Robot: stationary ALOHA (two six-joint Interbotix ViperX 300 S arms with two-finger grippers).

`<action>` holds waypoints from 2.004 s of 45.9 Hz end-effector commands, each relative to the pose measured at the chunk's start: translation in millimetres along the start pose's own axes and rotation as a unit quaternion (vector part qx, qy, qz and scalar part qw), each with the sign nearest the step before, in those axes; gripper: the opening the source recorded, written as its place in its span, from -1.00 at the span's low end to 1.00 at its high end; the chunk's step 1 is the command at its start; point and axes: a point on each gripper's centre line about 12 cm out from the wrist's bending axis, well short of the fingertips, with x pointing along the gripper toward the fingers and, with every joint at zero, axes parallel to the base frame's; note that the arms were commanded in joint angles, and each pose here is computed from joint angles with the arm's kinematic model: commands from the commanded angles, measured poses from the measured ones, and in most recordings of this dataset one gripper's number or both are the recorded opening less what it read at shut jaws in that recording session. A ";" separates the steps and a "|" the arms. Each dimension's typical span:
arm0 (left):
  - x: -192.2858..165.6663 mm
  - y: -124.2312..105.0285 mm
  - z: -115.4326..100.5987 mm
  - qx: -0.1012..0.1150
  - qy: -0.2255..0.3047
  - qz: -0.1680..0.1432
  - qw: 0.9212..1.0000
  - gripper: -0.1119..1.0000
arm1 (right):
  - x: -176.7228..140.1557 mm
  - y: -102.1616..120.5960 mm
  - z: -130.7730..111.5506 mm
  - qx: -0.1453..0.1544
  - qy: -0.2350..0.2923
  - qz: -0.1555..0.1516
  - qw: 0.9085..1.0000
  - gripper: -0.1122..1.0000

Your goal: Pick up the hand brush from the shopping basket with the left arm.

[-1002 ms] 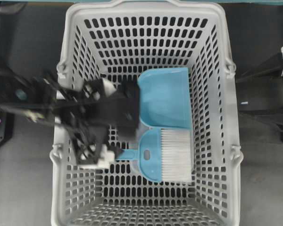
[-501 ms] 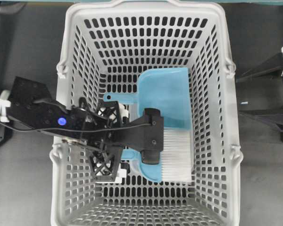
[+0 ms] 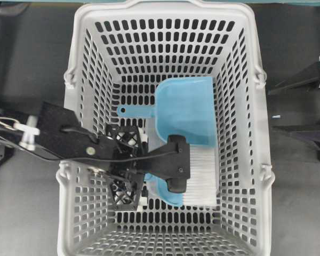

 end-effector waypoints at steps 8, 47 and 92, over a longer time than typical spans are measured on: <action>24.8 -0.2 -8.9 0.002 0.001 0.000 1.000 0.80 | 0.2 0.7 4.5 0.003 -0.010 0.002 1.000 0.63; -1.0 -1.5 -8.7 0.014 -0.031 -0.008 0.999 -0.35 | 1.1 0.3 -7.7 0.029 0.004 0.001 1.000 0.63; -202.7 5.6 28.9 0.001 -0.091 -0.012 0.996 -0.35 | -4.0 0.4 -4.4 0.030 -0.009 0.001 1.000 0.63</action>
